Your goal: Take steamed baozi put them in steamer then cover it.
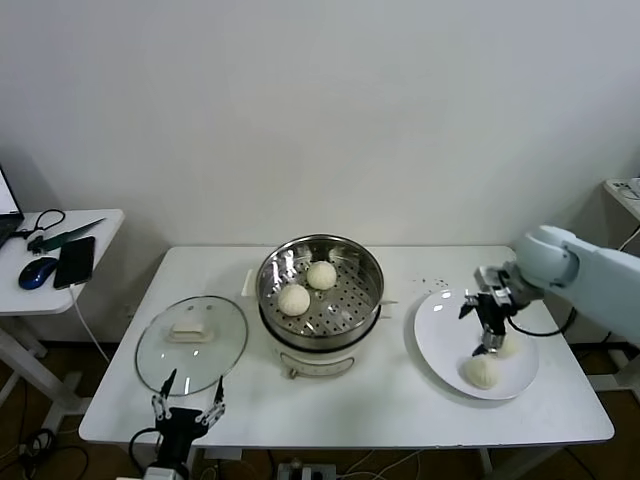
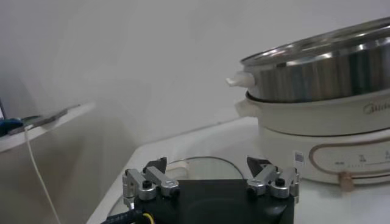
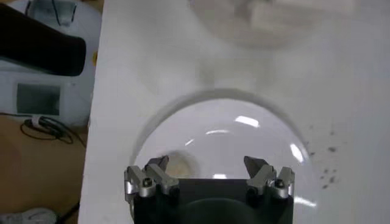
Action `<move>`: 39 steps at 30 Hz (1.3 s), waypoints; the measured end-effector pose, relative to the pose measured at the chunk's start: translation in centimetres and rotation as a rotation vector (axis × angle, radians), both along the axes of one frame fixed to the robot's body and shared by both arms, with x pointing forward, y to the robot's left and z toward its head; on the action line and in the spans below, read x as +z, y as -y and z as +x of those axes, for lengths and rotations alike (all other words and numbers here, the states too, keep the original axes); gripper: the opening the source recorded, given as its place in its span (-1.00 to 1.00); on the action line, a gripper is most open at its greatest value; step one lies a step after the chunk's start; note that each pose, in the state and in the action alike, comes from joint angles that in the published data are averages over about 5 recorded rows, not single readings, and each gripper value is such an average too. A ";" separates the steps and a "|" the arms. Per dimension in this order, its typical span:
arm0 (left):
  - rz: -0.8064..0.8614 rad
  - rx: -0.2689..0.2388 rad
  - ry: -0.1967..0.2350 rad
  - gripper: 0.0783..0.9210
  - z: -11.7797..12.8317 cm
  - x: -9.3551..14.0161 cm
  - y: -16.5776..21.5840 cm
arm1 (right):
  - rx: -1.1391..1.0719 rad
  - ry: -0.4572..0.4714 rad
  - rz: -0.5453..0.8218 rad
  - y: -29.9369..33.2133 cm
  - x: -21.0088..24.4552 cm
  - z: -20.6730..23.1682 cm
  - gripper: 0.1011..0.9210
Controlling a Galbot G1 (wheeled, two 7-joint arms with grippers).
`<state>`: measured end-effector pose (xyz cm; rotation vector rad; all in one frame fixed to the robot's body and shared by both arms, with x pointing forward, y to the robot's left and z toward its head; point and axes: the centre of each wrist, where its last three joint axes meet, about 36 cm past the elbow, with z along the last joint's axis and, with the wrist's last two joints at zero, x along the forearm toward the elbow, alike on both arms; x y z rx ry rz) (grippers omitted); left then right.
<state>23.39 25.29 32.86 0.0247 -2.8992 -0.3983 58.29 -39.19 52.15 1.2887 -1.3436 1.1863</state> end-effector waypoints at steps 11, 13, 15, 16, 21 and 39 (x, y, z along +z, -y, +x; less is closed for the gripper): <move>-0.006 0.006 -0.010 0.77 -0.2 -0.2 0.1 | -0.036 -0.035 -0.042 2.1 -4.0 -0.9 0.76; -0.005 0.006 -0.013 0.77 -0.2 -0.3 0.1 | -0.039 -0.040 -0.046 2.2 -4.5 -0.9 0.76; -0.005 0.007 -0.015 0.77 -0.3 -0.4 0.1 | -0.042 -0.044 -0.049 2.2 -4.9 -0.8 0.76; -0.005 0.007 -0.016 0.77 -0.3 -0.4 0.1 | -0.043 -0.045 -0.049 2.2 -5.1 -0.8 0.76; -0.005 0.009 -0.019 0.77 -0.4 -0.5 0.2 | -0.044 -0.051 -0.050 2.0 -5.9 -0.6 0.76; 0.000 0.009 -0.022 0.77 -0.5 -0.6 0.4 | -0.030 -0.054 -0.038 1.7 -6.2 0.1 0.39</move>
